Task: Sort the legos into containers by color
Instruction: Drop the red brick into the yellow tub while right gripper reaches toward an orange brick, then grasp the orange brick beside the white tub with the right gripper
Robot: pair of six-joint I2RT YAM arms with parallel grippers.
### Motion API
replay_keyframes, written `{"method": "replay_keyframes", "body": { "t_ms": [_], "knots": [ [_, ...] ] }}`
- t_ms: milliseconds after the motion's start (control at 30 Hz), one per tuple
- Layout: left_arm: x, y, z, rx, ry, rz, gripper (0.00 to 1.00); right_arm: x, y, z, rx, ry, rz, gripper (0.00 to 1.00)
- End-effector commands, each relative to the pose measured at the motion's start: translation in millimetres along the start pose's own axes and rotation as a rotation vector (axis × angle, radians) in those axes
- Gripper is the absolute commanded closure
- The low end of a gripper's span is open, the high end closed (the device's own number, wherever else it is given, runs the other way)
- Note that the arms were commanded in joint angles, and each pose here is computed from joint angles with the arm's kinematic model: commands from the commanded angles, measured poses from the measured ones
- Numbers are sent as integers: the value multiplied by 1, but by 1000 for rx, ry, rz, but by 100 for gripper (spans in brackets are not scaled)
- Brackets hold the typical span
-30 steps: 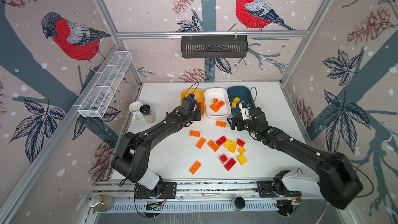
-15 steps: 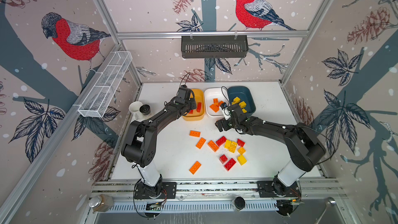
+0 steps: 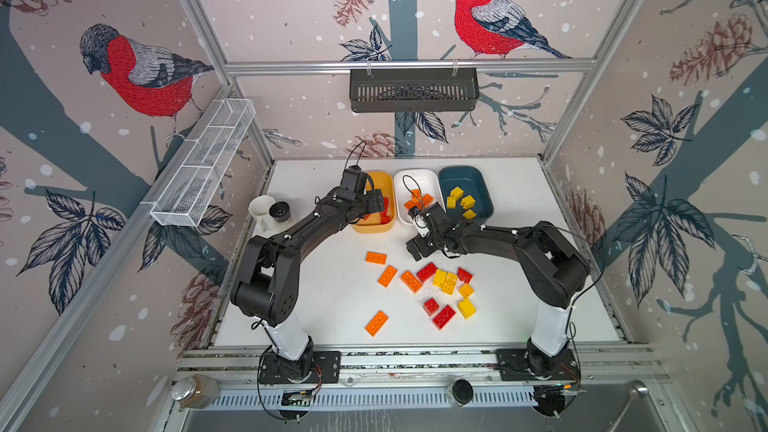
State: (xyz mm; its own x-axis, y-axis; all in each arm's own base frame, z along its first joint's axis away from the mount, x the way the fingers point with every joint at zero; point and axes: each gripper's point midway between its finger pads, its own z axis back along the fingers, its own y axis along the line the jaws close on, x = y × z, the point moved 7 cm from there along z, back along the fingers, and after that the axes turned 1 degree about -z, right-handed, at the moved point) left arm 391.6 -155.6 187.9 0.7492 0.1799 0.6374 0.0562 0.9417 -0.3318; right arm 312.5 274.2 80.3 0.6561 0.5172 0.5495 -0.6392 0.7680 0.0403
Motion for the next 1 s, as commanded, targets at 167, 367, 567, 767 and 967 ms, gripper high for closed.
{"method": "replay_keyframes", "body": {
  "t_ms": [167,367,567,767,967],
  "knots": [
    [-5,2,9,-7,6,-4,7,-15,5,-4,-15,71,-7,22],
    [-10,3,11,-16,12,0,3,-22,3,-4,-106,93,-8,38],
    [-11,0,12,-47,24,-22,3,-21,7,-2,-198,111,53,48],
    [-14,0,12,-49,36,-27,3,-20,8,-6,-188,129,47,59],
    [-16,1,13,-45,38,-23,3,-8,8,11,-211,47,71,69]
  ]
}}
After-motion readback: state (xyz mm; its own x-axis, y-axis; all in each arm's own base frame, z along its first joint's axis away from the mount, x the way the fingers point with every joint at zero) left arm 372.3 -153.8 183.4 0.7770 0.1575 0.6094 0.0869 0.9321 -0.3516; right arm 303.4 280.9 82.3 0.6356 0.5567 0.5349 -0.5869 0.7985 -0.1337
